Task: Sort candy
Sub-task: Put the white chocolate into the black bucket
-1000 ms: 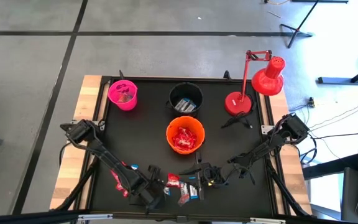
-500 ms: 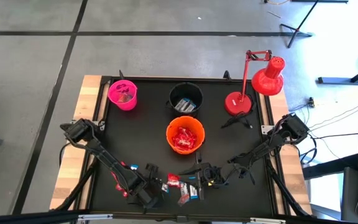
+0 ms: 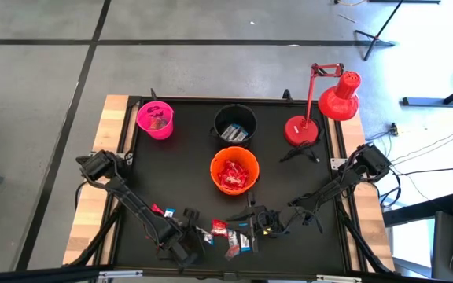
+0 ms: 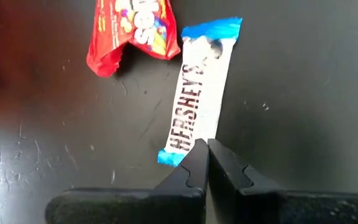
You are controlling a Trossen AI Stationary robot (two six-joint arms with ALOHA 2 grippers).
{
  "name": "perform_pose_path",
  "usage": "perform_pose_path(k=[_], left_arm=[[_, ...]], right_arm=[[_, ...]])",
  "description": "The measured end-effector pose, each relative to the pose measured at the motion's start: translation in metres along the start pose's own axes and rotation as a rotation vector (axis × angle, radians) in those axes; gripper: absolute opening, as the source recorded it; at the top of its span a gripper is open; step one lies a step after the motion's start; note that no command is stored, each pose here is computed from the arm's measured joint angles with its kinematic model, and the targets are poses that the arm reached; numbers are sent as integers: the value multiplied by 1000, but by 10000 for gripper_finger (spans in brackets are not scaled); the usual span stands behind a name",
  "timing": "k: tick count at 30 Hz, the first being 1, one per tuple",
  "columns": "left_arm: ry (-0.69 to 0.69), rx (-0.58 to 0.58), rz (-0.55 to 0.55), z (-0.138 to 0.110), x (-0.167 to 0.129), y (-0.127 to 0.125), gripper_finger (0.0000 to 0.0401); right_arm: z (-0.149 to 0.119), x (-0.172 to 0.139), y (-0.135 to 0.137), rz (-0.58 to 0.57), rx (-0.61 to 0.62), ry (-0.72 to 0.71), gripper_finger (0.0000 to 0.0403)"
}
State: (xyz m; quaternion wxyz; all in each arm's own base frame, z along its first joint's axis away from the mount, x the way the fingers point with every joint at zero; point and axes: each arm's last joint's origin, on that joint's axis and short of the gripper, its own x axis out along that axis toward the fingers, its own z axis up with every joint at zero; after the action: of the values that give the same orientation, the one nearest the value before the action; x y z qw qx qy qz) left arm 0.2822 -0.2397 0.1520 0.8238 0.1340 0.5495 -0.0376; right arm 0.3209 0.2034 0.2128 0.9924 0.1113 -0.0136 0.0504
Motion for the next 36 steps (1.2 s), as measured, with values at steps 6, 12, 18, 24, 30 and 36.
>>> perform_pose_path(k=[6, 12, 18, 24, 30, 36], left_arm=[[-159, 4, -51, 23, -11, -6, 1], [-220, 75, -75, 32, -17, -8, 45], [-166, 42, 53, 16, -50, 2, 83], [-282, -32, 99, -15, -81, 6, 87], [-460, -211, -26, -52, -71, 16, 87], [-560, -386, -256, -63, -43, 28, 96]], right_arm=[[0, 0, 0, 0, 0, 0, 95], [0, 0, 0, 0, 1, -1, 95], [0, 0, 0, 0, 0, 0, 95], [0, 0, 0, 1, -1, 1, 95], [0, 0, 0, 7, 0, 2, 95], [0, 0, 0, 15, 0, 4, 95]])
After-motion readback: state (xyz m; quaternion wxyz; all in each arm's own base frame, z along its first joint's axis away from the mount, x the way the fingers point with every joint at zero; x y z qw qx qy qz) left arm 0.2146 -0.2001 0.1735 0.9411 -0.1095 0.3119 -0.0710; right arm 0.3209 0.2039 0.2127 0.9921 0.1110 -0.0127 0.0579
